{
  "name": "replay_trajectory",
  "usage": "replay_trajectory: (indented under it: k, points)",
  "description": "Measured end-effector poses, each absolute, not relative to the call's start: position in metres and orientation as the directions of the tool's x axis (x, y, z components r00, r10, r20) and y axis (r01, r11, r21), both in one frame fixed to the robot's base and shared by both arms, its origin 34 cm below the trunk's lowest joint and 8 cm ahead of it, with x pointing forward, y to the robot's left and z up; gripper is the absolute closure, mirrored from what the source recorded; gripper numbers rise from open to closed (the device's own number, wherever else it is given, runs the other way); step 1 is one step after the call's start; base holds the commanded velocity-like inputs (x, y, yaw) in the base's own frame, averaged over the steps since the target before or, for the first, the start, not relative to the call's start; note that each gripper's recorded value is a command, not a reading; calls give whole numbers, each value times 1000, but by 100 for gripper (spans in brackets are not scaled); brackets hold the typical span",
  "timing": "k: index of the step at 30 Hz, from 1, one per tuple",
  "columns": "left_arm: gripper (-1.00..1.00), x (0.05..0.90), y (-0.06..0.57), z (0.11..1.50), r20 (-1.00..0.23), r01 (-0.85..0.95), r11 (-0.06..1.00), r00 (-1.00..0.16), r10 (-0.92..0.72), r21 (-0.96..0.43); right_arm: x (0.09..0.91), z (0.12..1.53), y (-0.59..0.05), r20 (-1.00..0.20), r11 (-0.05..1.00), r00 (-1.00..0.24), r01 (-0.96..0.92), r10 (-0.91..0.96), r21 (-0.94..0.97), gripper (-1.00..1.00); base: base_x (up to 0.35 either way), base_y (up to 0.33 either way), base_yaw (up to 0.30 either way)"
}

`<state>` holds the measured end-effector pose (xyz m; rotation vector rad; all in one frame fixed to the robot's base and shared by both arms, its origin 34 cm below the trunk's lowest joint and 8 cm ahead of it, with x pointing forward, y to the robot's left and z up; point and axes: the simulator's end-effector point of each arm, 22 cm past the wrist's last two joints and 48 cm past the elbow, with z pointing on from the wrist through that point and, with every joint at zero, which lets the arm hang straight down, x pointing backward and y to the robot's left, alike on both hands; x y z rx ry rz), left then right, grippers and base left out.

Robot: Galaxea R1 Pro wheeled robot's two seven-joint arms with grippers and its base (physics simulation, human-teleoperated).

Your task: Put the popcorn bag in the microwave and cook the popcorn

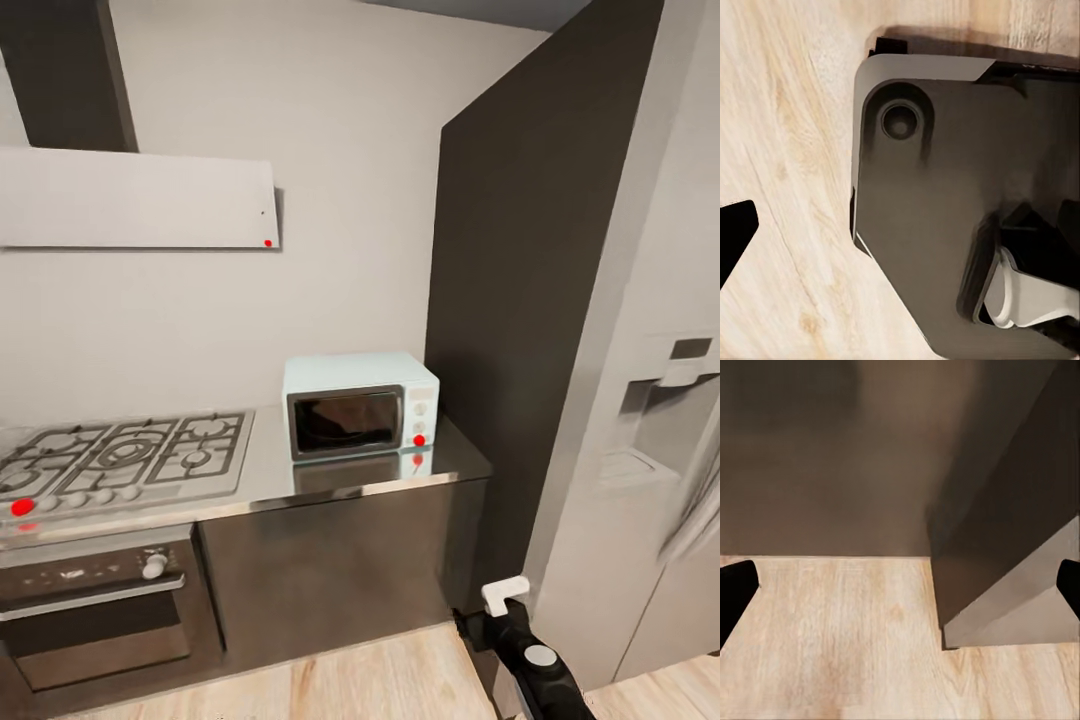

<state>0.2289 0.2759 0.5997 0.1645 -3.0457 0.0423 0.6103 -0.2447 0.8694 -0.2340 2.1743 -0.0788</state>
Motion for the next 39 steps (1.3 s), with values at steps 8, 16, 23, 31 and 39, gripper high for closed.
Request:
replay_trajectory:
  k: [8,16,23,31,39]
  points:
    - [-100,228,274,600,93,-110,994,-990,-107,-25,615,881,-233,-822,981,-537,-143,-190,-134,-100,0,0,262]
    - [-100,227,274,599,96,-110,994,-990,-107,-24,624,897,-229,-871,990,-475,-116,-121,-74,-100,132,0,266]
    - [-100,226,275,599,98,-111,994,-989,-108,-23,637,921,-245,-922,993,-368,-36,-117,-111,-100,328,-3,243]
    - [-100,226,275,599,99,-111,994,-989,-108,-23,653,979,-257,-974,993,-195,10,-113,-117,-100,298,-177,19]
    - [-100,226,275,599,98,-111,994,-989,-108,-23,655,1014,-315,-984,985,-138,119,-112,-129,-100,219,-203,0]
